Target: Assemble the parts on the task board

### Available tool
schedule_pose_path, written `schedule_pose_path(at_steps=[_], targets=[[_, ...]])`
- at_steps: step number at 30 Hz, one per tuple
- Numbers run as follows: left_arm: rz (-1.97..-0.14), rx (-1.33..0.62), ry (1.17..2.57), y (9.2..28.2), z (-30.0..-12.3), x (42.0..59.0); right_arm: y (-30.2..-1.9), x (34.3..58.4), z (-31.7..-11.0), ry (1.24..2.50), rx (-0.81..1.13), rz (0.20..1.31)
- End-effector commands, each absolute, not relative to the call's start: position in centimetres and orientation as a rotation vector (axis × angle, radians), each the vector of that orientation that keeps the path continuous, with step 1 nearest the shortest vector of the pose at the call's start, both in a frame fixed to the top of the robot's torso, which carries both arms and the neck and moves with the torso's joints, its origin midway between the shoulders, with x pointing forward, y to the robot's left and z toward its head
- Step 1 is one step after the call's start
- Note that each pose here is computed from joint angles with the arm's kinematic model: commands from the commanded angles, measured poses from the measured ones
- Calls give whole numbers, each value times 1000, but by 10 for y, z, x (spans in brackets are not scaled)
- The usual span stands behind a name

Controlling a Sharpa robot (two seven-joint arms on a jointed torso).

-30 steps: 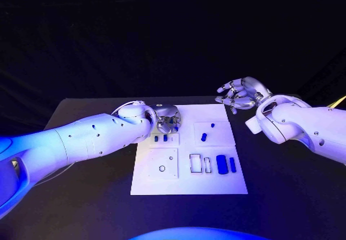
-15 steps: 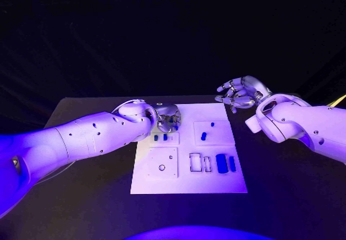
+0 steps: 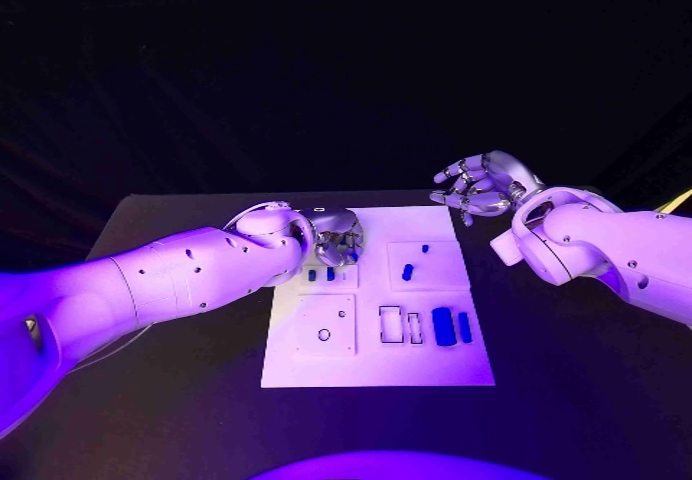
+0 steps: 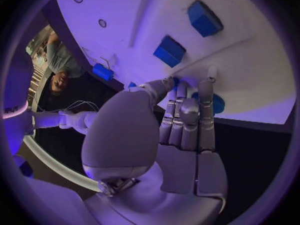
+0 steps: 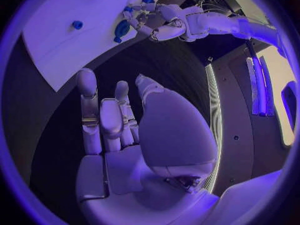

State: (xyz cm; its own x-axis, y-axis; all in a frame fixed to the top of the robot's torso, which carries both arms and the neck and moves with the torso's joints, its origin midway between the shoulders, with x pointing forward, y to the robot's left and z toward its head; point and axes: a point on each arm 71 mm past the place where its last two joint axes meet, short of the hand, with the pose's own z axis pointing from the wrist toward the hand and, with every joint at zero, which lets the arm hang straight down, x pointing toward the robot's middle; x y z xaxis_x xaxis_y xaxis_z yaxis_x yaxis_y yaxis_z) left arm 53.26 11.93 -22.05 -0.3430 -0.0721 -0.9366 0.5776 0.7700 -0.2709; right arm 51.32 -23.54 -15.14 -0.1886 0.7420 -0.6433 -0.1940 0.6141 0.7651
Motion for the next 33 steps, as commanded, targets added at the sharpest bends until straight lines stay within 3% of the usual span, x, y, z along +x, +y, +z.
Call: schedule_pose_path(at_steps=[1,22,33], targets=[[-716,376,1804,121,-220,532,-234,513,-151,1544,471,903],[-771,207,1810,155,-201,528,-237,513,-151,1542,475,897],[-740,164,1843,175,-202,530,-239,513,-151,1541,476,894]])
